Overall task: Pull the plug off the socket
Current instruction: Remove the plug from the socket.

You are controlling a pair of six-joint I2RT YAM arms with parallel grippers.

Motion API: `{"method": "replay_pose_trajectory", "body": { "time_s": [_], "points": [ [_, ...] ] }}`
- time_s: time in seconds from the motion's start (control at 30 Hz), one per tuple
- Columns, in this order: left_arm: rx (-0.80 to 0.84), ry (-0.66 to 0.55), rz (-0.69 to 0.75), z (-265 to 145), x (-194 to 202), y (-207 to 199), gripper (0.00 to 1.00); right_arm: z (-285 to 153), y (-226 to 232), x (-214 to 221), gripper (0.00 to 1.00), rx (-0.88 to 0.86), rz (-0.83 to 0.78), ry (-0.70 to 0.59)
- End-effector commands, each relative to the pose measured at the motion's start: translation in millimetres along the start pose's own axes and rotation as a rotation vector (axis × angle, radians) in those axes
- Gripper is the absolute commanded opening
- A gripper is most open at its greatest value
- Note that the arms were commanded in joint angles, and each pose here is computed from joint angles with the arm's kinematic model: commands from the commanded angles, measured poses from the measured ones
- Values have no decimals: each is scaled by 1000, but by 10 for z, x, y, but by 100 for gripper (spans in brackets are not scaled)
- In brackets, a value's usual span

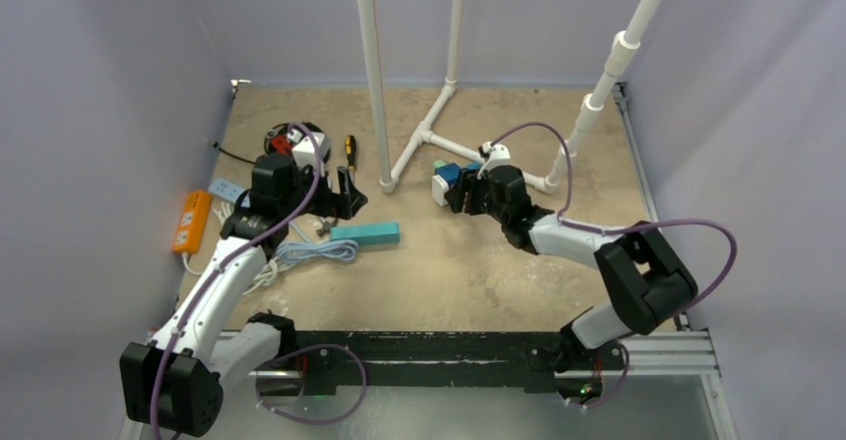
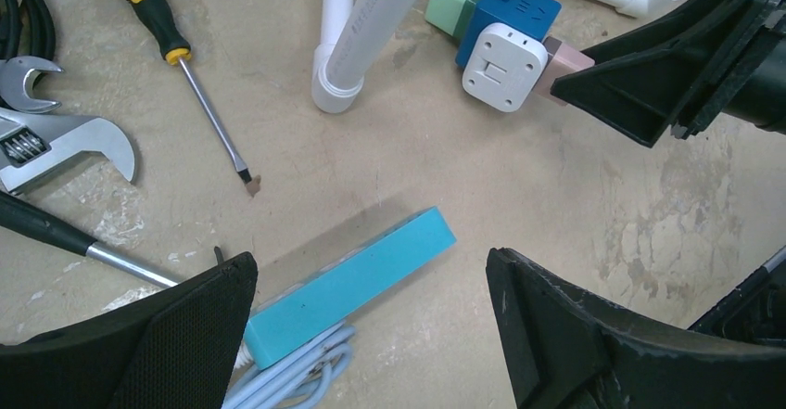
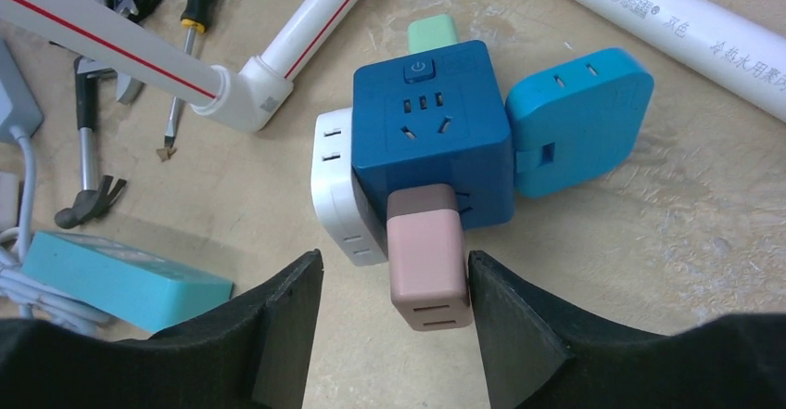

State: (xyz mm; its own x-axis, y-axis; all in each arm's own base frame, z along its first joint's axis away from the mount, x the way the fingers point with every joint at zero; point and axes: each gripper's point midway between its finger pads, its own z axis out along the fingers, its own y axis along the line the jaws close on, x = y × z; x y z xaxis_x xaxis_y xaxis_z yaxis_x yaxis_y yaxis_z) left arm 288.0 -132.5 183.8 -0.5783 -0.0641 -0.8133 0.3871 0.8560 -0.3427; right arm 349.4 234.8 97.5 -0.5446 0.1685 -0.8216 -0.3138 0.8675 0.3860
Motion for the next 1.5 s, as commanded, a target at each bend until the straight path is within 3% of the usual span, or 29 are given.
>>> {"method": "replay_pose_trajectory", "body": {
  "time_s": [0.0, 0.37, 0.57, 0.7, 1.0, 1.2, 1.47],
  "points": [
    [35, -28, 31, 2, -104, -70, 94, 72, 32, -192, 60, 54, -12, -53],
    [32, -30, 58, -26, -81, -123, 92, 176, 45, -165, 46, 81, -31, -57],
    [-47, -29, 144, -7, -65, -255, 89, 134, 136, -206, 23, 52, -42, -80],
    [-22, -60, 164, 37, -142, -579, 87, 22, 208, -293, 1, 19, -47, -120],
    [126, -143, 205, 330, -244, -1460, 86, -275, 463, -474, 0, -85, -7, -211],
    [176, -214, 128, 540, -326, -1658, 86, -340, 516, -436, 0, -107, 9, -231],
    [121, -87, 75, 878, 64, -1537, 87, -239, 523, -322, 0, -101, 5, -195]
  ]
}}
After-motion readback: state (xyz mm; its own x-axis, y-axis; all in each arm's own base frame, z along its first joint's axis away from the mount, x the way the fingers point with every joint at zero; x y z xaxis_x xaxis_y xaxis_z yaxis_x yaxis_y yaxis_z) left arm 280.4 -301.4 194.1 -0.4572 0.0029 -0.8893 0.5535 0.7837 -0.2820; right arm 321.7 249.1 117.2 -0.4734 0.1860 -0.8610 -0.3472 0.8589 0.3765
